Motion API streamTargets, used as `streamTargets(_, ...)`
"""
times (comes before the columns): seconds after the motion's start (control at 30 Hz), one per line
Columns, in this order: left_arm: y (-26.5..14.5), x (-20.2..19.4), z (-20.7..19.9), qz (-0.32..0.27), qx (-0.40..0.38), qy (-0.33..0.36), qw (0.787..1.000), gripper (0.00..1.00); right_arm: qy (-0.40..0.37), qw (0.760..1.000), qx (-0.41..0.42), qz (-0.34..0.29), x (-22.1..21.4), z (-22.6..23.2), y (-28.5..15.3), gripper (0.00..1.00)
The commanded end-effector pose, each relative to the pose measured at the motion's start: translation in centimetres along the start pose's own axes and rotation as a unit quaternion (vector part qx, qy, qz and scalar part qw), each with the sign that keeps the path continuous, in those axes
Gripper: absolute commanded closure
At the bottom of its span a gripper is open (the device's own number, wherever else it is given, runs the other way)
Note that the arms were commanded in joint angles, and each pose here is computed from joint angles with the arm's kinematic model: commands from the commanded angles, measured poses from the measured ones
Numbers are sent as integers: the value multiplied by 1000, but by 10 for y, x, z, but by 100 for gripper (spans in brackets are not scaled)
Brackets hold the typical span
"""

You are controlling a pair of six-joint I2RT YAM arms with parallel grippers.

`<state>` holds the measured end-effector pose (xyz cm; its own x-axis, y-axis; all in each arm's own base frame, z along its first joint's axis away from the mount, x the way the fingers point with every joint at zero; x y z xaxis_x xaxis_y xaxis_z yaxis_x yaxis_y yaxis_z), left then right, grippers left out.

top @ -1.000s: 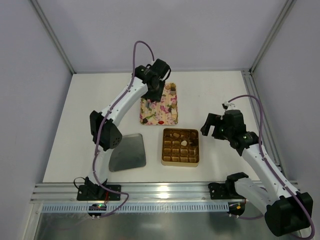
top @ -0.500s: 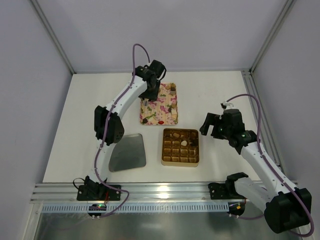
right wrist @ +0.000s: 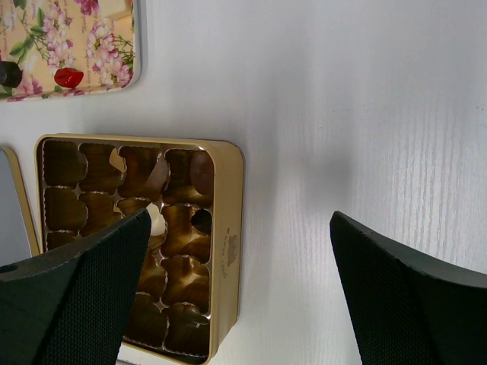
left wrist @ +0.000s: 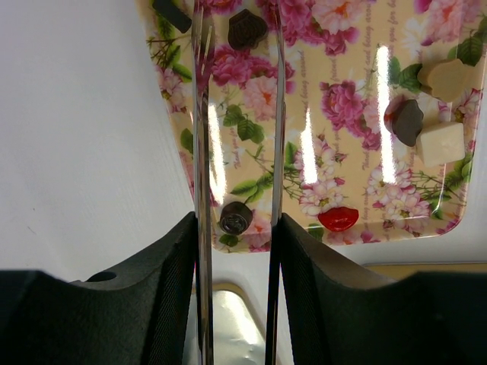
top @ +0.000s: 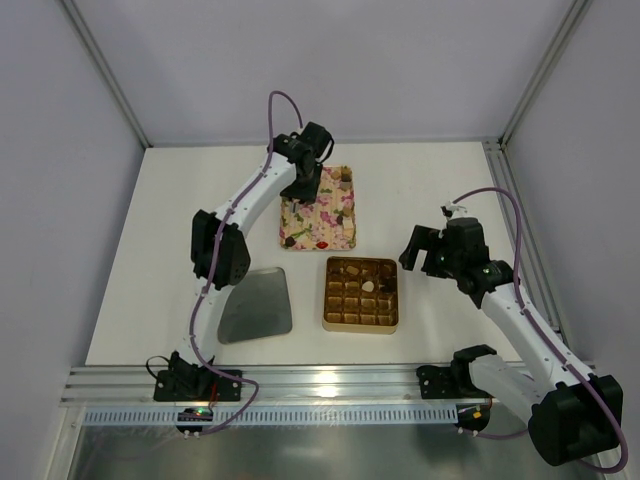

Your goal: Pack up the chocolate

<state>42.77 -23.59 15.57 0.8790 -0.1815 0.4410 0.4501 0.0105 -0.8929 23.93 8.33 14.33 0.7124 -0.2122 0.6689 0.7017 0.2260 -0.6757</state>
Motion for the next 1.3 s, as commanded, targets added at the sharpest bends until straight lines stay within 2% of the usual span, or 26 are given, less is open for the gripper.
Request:
streamTargets(0.0,-8,10,1,-21,-12,-5,1000,55,-8,1000,13,-23,13,6,0,0)
streamTargets(0.73,-9,1,1,-3,-19,2,1000,59,-8,1000,12,-21,13,6,0,0)
streamTargets(1.27,-22,2,4,-6,-22,5,1000,66,-8,1000,12,-24,14,6,0,0)
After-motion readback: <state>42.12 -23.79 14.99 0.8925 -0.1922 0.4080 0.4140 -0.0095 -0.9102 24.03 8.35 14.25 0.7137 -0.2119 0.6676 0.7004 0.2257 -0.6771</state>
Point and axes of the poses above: each gripper's point midway between its finger pads, its own y axis out along the fingers, its own z axis along the line the jaws close on, x = y × z, the point moved 3 cm from there along -y, back along the fingers, and after that the axes turned 2 degrees about -y, right-handed, at the moved point
